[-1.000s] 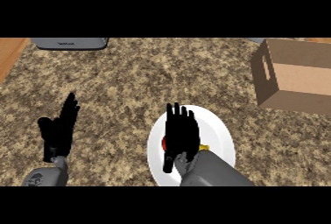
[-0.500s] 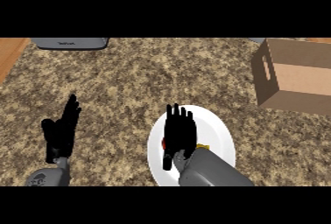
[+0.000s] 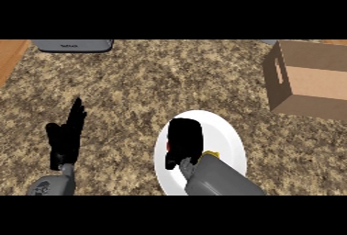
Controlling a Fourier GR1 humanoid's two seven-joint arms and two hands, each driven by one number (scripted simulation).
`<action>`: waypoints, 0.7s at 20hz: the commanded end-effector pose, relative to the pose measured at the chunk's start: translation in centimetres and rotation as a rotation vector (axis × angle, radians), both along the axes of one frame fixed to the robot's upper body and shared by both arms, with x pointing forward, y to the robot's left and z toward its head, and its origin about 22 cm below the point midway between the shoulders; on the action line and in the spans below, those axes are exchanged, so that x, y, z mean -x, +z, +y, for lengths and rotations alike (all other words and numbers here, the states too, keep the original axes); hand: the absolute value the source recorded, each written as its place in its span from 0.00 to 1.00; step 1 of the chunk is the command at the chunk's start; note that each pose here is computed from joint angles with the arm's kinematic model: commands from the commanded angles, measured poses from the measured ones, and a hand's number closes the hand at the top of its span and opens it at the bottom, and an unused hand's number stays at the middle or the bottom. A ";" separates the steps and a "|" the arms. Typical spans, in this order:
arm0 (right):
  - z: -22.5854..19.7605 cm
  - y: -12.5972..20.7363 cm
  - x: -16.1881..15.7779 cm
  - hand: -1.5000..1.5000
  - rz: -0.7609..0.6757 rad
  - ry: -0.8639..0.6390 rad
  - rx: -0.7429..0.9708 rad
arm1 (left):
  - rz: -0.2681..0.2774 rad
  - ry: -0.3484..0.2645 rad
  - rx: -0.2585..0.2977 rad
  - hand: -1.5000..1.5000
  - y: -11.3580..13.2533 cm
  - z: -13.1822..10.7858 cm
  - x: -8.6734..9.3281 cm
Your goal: Pick the tomato from the plate and place it in the cardboard box
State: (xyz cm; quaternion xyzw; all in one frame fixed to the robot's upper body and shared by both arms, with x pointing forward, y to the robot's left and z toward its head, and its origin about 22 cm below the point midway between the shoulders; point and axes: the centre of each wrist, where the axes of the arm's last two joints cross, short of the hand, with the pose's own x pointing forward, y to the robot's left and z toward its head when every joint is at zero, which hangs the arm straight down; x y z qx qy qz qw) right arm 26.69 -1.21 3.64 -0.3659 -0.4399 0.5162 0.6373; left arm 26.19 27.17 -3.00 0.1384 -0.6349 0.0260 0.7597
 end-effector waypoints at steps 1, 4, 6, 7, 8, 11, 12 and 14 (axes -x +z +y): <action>-0.1 -0.1 -0.6 1.00 -0.046 -0.032 0.006 | 0.003 -0.013 0.009 0.50 -0.5 2.1 0.1; -5.3 0.8 3.8 1.00 -0.004 0.161 0.023 | 0.014 0.034 -0.001 0.50 0.2 1.1 -0.3; -9.9 -1.1 4.7 1.00 0.039 0.289 0.016 | 0.002 0.050 0.004 0.50 0.4 2.4 0.4; -11.4 -2.2 5.8 1.00 0.070 0.348 0.036 | 0.027 0.055 -0.001 0.50 -0.8 1.9 1.6; -12.7 -2.4 6.4 1.00 0.080 0.404 0.033 | 0.018 0.068 0.003 0.50 -0.8 1.8 1.5; -17.6 -0.9 8.2 1.00 0.031 0.494 0.047 | 0.020 0.082 0.012 0.50 -0.6 2.6 1.7; -19.6 1.0 7.1 1.00 -0.036 0.506 0.032 | 0.029 0.074 0.008 0.50 -0.7 1.8 1.7; -21.8 2.1 9.0 1.00 -0.079 0.541 0.016 | 0.026 0.085 -0.006 0.50 -1.9 2.3 3.0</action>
